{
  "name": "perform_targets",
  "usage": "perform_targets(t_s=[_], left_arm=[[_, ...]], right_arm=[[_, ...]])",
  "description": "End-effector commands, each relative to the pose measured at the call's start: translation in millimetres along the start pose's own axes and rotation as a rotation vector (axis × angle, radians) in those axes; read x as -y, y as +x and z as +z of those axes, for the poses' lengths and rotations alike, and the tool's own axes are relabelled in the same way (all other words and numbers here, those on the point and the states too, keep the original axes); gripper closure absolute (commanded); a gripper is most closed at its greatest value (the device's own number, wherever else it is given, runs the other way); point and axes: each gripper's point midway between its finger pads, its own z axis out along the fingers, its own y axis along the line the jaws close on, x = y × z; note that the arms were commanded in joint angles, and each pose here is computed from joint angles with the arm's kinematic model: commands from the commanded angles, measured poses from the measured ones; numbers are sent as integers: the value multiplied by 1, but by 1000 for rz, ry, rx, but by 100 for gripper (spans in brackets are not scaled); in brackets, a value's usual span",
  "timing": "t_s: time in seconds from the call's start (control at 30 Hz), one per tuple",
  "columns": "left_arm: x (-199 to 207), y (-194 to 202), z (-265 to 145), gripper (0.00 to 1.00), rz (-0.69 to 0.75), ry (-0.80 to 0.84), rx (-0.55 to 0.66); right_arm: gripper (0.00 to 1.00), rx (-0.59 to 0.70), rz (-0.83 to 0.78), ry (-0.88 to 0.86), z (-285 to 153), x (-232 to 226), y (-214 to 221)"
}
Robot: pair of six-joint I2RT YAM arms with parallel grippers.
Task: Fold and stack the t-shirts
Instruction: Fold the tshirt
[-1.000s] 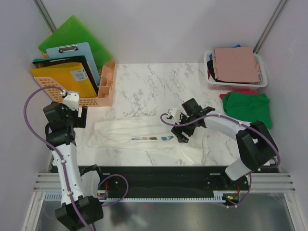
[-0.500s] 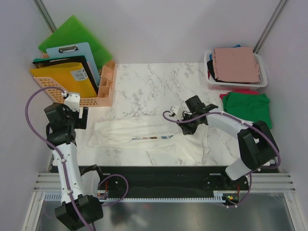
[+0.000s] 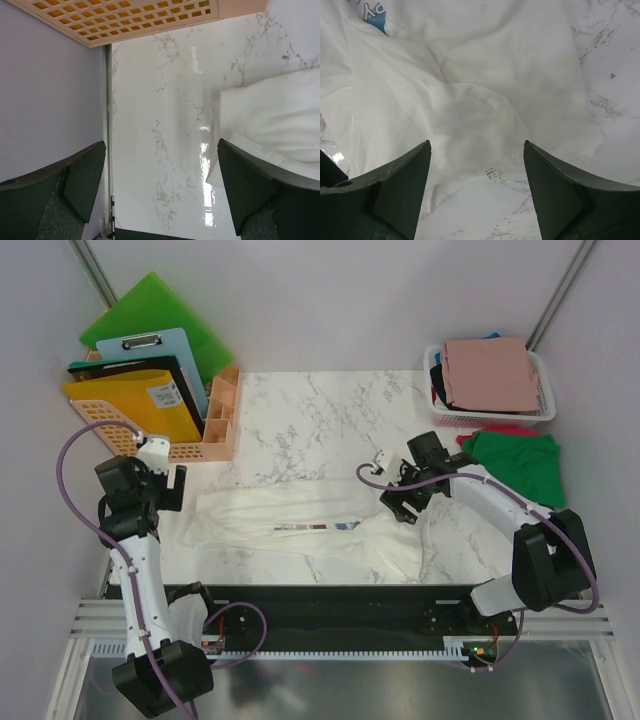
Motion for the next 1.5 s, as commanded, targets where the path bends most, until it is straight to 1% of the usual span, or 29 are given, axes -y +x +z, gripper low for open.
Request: perform_targets(t_s=[0.0,0.07,0.1,0.17,0.2,0.27,0.33,0.37,0.47,0.5,0.6,0.67,0.7,0.73,0.77,0.87,0.9,0.97,1.07,1.17,1.2,1.23,1.33,1.37,1.47], left_arm=[[9,4,6,0,27,48,4],[13,14,14,0,33,73,-28],[15,17,17,0,33,80,-39],[17,25,24,0,39,100,-67],[17,25,27,0,39,99,-68],[18,26,32,0,33,114,-79],[19,24,34,0,23,124,-76],[21,24,35,0,18,131,-79],[23,24,38,0,7,143,-80],[22,25,39,0,5,142,-85],[23,29,44,0,-1,143,-95],[24,31,48,0,-2,145,-99],[24,33,49,0,-7,147,-103],[25,33,50,0,-11,151,-104],[26,34,53,0,-15,155,-108],[27,35,57,0,-27,161,-119],[25,36,57,0,-28,155,-122],[24,36,58,0,-29,149,-128],[19,34,56,0,-16,127,-123],[17,32,52,0,1,117,-113],[16,31,52,0,6,113,-108],[15,31,52,0,11,110,-110],[13,30,51,0,15,102,-112],[13,29,51,0,15,103,-111],[13,26,50,0,13,108,-106]], right_arm=[[18,81,-38,7,-29,-5,-14],[14,124,-48,-18,-44,-17,-19],[13,117,-52,-44,-49,-25,-15],[12,102,-78,-41,-56,-30,-8],[12,49,-87,-31,-55,-30,6],[13,-13,-102,-45,-57,-36,25],[18,-37,-135,-73,-62,-43,33],[22,-55,-143,-109,-70,-54,41],[33,-62,-176,-174,-92,-71,43],[35,-62,-177,-186,-96,-74,43],[37,-95,-203,-247,-103,-90,56],[37,-153,-217,-268,-97,-94,72],[35,-167,-216,-283,-93,-97,77],[33,-176,-217,-298,-89,-99,80],[29,-199,-214,-320,-86,-100,80],[23,-190,-246,-370,-77,-106,68],[21,-204,-236,-358,-74,-105,65],[18,-203,-278,-349,-64,-108,54],[15,-209,-296,-310,-49,-108,46],[17,-225,-303,-321,-37,-109,44],[19,-234,-303,-328,-34,-110,44],[24,-247,-304,-334,-31,-111,44],[30,-319,-309,-341,-18,-106,56],[32,-361,-319,-331,-12,-101,64],[34,-437,-324,-342,-3,-97,78]])
